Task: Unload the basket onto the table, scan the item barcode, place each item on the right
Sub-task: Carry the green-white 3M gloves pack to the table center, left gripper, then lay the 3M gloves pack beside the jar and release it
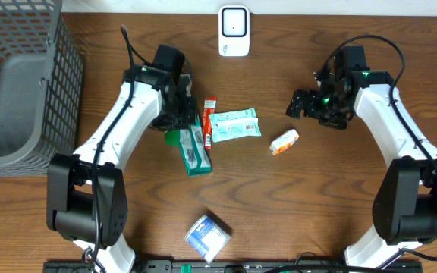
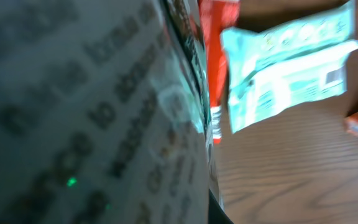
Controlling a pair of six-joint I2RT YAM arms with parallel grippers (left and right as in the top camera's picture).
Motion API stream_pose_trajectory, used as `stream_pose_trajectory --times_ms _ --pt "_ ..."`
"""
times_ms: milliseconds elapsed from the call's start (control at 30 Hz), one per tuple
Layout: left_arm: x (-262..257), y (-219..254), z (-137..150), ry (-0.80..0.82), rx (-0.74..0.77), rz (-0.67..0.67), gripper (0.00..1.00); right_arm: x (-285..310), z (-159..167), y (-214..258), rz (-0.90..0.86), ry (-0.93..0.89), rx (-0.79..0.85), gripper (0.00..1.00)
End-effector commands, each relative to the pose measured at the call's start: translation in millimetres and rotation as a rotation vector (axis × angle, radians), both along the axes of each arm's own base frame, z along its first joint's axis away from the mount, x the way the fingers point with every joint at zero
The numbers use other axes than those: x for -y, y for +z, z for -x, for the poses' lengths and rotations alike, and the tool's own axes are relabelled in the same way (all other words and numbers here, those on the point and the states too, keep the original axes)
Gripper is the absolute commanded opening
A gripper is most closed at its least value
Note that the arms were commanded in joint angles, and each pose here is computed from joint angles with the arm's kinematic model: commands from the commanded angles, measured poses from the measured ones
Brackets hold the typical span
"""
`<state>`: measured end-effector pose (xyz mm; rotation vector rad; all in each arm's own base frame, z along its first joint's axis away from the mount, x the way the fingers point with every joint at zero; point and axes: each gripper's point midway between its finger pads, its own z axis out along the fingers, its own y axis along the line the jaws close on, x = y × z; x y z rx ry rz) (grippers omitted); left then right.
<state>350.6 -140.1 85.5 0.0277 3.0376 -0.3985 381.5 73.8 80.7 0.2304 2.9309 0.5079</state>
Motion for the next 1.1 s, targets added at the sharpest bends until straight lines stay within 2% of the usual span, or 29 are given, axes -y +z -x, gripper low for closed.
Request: stream_pose_trajectory --times_ms 0,333,367,467,533,833,900,1067 --pt "-6.0 -20.4 12.2 -0.010 -0.047 -0.026 0.07 1.5 -5.5 11.2 -0.003 0.007 0.036 0.99" --pt "-3.8 -25.6 5.4 -0.009 -0.012 -0.015 0.08 1.5 -5.5 11.2 -0.003 0.007 0.036 0.99" --pt "-4.0 -25.7 6.0 -0.009 -0.014 -0.016 0.14 1.5 -5.5 11.2 -0.003 0.007 0.036 0.99" --pt "-4.1 -24.0 4.8 -0.008 -0.009 -0.015 0.53 1.5 -5.5 11.2 -0.003 0.007 0.036 0.99" --pt "-5.5 -16.8 0.4 -0.001 0.007 -0.010 0.63 1.5 -5.5 11.2 -0.003 0.007 0.036 0.99" --pt "-27.5 68.2 -38.6 0.078 0.242 0.044 0.64 1.5 -5.5 11.2 -0.003 0.007 0.036 0.99" --pt "-32.0 87.9 -42.0 0.090 0.305 0.057 0.70 1.5 -5.5 11.2 -0.003 0.007 0.036 0.99" --pt "-38.2 117.0 -43.9 0.104 0.402 0.057 0.71 1.5 -5.5 11.2 -0.003 0.007 0.036 0.99"
